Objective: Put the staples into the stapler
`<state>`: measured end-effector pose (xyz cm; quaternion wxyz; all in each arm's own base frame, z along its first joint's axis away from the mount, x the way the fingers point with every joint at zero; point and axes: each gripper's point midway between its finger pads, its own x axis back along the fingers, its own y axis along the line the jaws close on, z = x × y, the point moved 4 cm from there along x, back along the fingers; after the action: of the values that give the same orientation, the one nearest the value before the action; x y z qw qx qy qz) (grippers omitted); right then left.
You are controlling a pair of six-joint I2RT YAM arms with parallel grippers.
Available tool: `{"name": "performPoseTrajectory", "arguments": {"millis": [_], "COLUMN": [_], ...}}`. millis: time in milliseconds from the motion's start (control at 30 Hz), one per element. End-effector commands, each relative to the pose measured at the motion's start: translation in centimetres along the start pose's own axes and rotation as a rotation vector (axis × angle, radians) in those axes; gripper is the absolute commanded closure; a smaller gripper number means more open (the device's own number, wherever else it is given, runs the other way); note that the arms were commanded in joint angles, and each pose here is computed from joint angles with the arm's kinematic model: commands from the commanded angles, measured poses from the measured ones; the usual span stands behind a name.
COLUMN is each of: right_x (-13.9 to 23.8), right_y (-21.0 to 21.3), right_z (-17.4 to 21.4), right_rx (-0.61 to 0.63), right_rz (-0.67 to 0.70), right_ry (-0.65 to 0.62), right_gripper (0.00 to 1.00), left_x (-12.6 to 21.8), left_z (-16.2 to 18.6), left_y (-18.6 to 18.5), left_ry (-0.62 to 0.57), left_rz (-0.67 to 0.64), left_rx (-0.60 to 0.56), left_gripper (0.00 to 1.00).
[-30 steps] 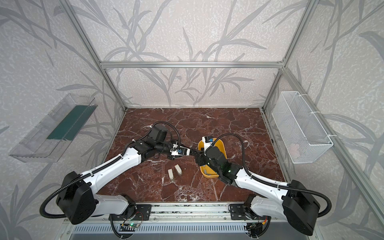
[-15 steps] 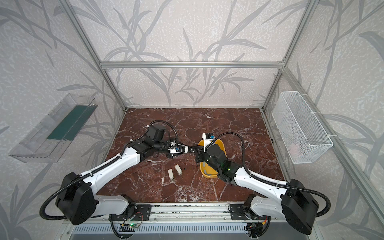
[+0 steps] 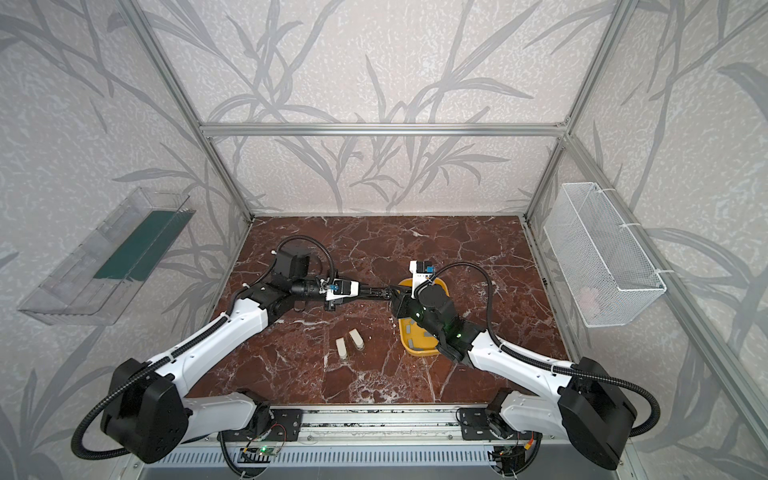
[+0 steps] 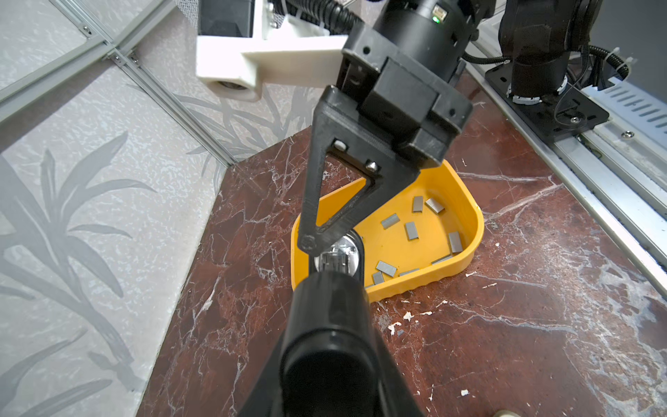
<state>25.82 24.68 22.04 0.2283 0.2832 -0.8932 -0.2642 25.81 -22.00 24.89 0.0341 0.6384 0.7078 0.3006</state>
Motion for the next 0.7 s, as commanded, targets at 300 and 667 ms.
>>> {"name": "performPoseTrajectory", "arguments": {"millis": [300,667], "right_x": [0.2,1.6], "right_y": [-5.3,-2.9], "right_z": [2.6,0.1], "right_rx": [0.036,0.126], "right_rz": [0.227,0.152], "right_ry": [0.103,0.056], "right_gripper": [0.92,0.53], "left_x": [3.1,1.9], "left_z": [-3.3,-1.7], "left_y": [2.9,2.7], "left_ry": [-0.140,-0.104], "left_rz": [-0.107,-0.069], "left_rx": [-0.087,-0.045], "left_gripper": [1.00,1.00]}}
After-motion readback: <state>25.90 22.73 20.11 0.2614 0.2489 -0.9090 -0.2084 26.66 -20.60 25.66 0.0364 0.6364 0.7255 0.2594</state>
